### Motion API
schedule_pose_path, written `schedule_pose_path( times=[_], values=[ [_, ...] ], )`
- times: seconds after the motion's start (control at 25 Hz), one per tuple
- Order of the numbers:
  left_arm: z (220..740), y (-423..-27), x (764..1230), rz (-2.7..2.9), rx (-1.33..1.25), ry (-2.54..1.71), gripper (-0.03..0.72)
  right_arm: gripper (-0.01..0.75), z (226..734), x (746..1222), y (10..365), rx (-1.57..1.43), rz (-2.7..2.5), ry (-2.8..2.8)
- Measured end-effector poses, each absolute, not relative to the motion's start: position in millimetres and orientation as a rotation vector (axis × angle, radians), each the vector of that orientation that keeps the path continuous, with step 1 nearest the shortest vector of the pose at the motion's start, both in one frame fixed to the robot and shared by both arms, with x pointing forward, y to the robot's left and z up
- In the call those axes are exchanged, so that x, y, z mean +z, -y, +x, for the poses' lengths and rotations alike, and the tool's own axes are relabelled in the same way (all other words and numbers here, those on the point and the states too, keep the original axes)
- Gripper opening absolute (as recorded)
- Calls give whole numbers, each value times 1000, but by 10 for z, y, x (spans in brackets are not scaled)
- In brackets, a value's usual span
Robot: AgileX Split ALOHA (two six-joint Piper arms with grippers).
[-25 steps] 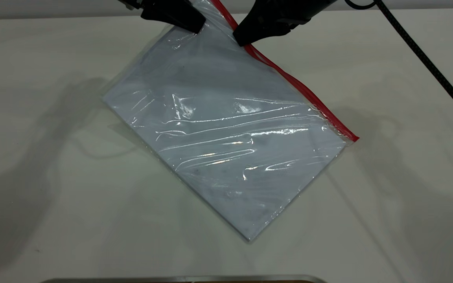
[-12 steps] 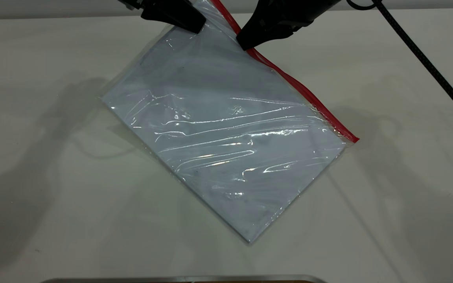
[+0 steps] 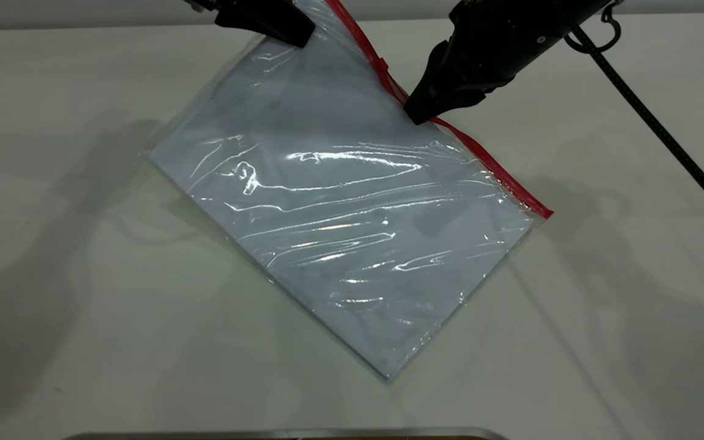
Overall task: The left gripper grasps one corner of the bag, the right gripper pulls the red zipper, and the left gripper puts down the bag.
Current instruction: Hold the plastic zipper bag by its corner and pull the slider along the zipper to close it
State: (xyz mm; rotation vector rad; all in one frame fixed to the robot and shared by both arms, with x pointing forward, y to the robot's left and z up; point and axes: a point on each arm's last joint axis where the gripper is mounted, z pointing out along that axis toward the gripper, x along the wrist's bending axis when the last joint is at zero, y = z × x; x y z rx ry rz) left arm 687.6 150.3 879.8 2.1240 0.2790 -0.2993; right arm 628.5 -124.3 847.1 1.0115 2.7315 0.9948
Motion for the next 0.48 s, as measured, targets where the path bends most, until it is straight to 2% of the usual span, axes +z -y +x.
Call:
schedule_pose_path(
  times=[0.16,0.28,0.48],
  values=[
    [6871,-1503,8799,2122,-314,-290,53,112,6278,8367,1250,973,1031,-2745],
    [6868,-1504,8800,2119,-348,-341,53,150,6282,8374,1251,975,1036,-2739],
    [6859,-1513,8793,2124,-410,-439,53,329,6300,8564,1240,1012,1010,-2706]
  ],
)
